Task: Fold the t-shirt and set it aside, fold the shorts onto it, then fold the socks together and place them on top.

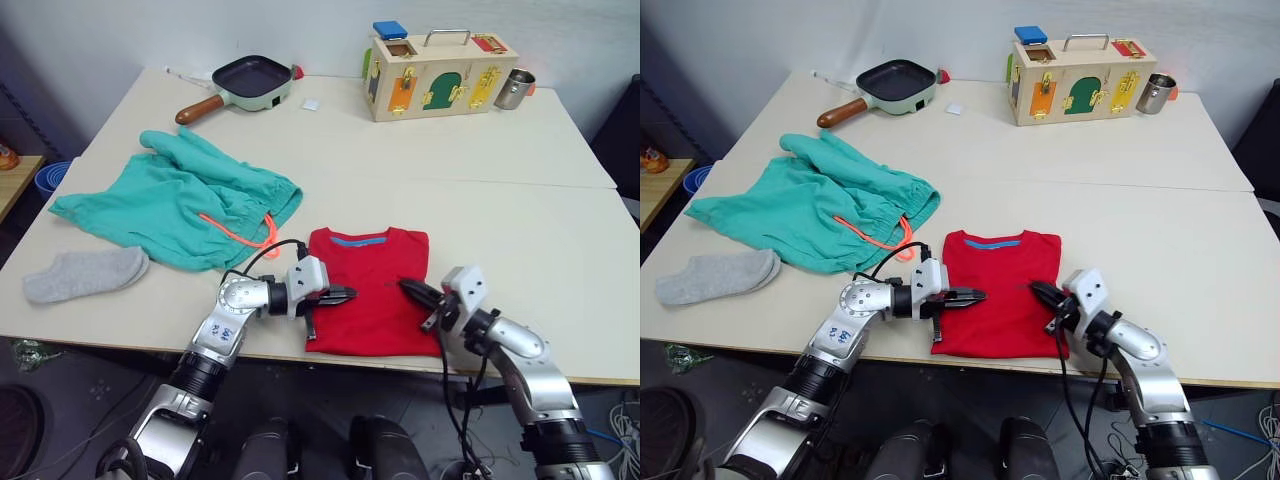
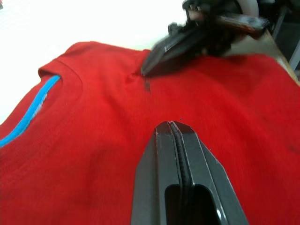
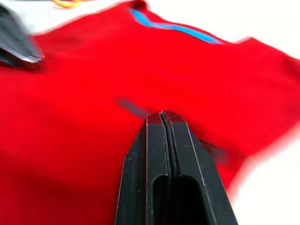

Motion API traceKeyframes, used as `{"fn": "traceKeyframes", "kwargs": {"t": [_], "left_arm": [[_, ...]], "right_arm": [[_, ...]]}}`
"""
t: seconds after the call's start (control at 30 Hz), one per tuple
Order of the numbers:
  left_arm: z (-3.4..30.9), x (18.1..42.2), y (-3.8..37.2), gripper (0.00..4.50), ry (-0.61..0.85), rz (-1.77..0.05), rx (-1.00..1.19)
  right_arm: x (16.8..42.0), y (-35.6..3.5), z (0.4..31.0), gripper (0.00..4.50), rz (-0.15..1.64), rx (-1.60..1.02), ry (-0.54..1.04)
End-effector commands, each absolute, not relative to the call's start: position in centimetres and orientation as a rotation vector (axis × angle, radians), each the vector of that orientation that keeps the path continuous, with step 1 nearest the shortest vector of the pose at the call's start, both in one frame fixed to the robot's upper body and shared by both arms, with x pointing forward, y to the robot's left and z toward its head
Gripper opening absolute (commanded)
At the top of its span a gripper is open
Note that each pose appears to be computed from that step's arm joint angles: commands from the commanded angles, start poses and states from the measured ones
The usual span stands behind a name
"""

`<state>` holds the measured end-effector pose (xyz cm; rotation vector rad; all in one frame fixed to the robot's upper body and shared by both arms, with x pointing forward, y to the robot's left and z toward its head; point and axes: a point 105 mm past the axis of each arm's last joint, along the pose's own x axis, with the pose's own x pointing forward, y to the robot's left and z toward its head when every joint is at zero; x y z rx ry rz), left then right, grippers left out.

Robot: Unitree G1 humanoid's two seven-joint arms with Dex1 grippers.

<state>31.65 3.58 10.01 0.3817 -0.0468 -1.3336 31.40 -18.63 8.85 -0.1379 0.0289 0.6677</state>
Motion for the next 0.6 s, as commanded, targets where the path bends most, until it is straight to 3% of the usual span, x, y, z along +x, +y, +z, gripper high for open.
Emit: {"fn": "traceKeyframes", "kwargs": {"t": [0.03,0.17,0.27,0.4,0.6], "left_arm": [[10.9,31.4,3.4,0.02,-0.096,-1.332,0.387],[12.2,31.7,3.7,0.02,-0.134,-1.316,0.348],[14.0,31.2,4.3,0.00,-0.188,-1.346,0.346],[16.1,29.7,6.1,0.00,-0.236,-1.411,0.322],[15.7,28.8,7.6,0.00,-0.201,-1.422,0.321]], "right_arm": [[30.1,-20.3,10.5,0.00,0.692,0.006,0.019],[28.8,-20.2,12.4,0.00,0.788,0.151,0.061],[28.3,-21.0,13.6,0.58,0.843,0.207,0.180],[28.6,-23.9,12.9,1.97,0.760,0.240,0.609],[29.5,-22.8,12.0,3.81,0.793,0.232,0.759]]}}
